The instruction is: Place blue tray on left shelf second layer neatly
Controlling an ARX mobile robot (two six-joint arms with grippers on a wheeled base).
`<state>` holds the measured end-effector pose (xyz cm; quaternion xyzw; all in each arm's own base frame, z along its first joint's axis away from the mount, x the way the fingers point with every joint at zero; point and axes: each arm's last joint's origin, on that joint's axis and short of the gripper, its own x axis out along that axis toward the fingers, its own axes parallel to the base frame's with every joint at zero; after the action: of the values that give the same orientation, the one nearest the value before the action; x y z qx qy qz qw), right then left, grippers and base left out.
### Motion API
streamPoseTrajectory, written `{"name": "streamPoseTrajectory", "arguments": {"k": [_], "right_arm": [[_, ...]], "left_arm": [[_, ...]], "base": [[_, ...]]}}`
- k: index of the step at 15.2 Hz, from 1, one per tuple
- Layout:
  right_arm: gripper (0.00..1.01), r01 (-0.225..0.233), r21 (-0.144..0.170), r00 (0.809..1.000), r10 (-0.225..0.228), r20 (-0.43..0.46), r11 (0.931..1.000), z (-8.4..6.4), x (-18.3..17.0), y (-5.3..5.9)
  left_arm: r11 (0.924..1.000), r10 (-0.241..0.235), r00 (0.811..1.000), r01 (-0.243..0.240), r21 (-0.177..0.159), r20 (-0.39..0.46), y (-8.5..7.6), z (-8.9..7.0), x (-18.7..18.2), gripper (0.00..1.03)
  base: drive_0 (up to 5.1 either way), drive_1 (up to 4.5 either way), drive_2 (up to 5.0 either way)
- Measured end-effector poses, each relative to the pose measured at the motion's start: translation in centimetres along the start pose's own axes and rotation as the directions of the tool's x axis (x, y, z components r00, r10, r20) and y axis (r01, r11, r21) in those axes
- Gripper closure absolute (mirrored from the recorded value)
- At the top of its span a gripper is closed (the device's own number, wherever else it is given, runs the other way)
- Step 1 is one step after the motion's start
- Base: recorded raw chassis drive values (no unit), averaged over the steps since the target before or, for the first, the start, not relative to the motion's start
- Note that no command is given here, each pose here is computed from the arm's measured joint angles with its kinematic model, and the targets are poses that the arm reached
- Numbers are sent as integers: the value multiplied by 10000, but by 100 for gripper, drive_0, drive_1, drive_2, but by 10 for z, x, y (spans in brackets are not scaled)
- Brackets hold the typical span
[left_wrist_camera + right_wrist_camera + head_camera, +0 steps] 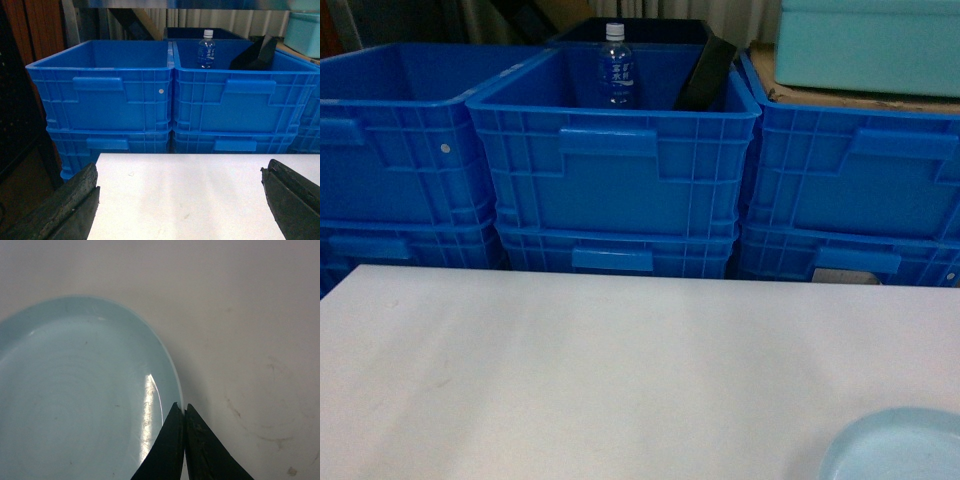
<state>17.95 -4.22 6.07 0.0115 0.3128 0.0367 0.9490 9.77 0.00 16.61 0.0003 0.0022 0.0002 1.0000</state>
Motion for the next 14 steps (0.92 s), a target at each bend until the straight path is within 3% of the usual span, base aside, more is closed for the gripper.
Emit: {"name": "streamPoseTrajectory", "arguments": {"k": [1,3,5,14], "right_arm": [[99,-139,-379,9977,163,653,9992,9,-13,8],[99,-255,-790,9893,366,1413,9965,21,-30,16],[99,-199,-1158,9689,477,2426,9931,36,-48,21],[99,-226,-1963,8916,1086,4397,9803,63,-89,34]], "left_arm": [[10000,0,10000,0,0,0,0,0,0,5],[10000,0,10000,0,0,0,0,0,0,5],[10000,0,10000,0,-4,0,0,0,0,5],[10000,0,10000,0,0,0,0,0,0,5]], "base": [[0,0,0],[0,0,0],[0,0,0],[0,0,0]]}}
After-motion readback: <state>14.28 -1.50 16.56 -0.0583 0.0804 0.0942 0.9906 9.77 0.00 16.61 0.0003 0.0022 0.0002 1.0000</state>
